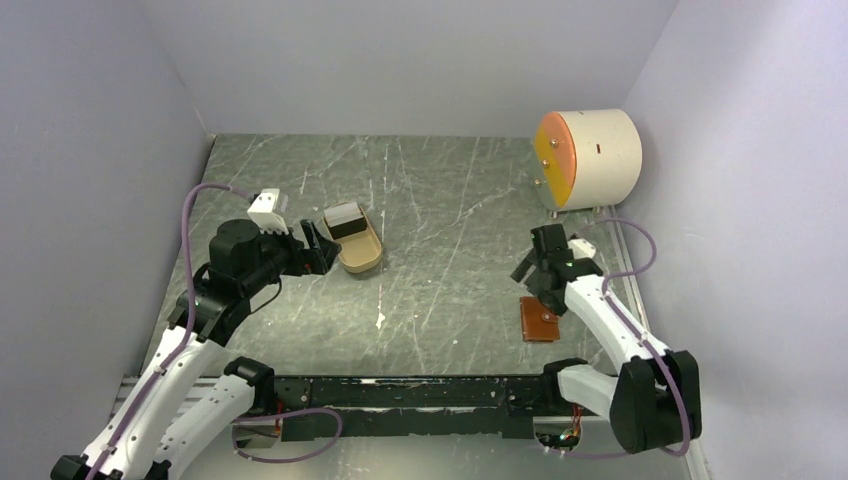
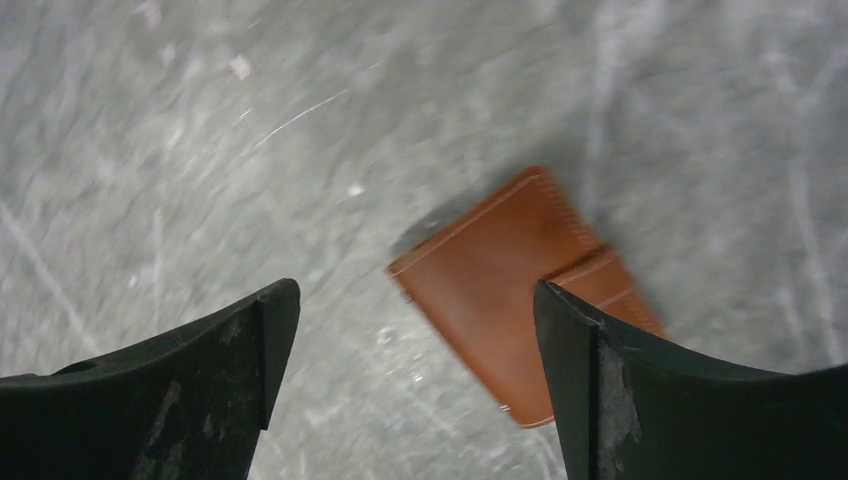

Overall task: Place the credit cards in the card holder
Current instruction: Move the card holder to the center of the board.

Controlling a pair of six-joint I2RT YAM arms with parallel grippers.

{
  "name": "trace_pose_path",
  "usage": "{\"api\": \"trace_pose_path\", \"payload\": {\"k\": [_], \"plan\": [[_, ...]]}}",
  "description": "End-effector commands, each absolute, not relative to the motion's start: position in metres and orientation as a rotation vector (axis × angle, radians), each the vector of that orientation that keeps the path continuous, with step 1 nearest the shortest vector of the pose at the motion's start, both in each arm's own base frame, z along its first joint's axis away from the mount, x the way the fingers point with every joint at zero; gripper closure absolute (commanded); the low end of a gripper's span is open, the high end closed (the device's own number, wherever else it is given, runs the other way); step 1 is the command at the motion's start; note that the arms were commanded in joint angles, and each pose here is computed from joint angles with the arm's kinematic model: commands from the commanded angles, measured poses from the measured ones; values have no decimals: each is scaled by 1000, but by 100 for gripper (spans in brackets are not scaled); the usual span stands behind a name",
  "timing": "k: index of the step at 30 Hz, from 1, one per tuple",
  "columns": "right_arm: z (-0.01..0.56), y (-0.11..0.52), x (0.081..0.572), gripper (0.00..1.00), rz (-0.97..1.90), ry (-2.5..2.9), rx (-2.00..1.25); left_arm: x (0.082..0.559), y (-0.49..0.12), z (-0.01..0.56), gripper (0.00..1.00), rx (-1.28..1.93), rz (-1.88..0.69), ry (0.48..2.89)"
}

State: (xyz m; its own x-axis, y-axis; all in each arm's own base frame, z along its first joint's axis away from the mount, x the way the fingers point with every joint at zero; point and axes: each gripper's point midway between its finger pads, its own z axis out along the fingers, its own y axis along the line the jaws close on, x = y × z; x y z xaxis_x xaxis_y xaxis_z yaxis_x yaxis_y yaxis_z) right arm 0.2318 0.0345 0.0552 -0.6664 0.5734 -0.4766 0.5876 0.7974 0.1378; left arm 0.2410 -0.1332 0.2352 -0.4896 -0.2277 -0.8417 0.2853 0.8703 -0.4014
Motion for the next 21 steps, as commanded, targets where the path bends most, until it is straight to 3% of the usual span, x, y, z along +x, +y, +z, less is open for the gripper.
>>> {"api": "trace_pose_path", "payload": {"k": [1,2,13,21], "plan": [[49,-9,209,4,-214,2410,1037,240,-133,237,2,57,-606,1974],[48,-11,208,0,-216,2403,1042,240,-133,237,2,57,-605,1975],[19,5,203,0,-152,2518,1059,239,-132,237,1,53,-601,1974],[26,74,224,9,379,2589,686,240,-132,235,2,55,-599,1982]]}}
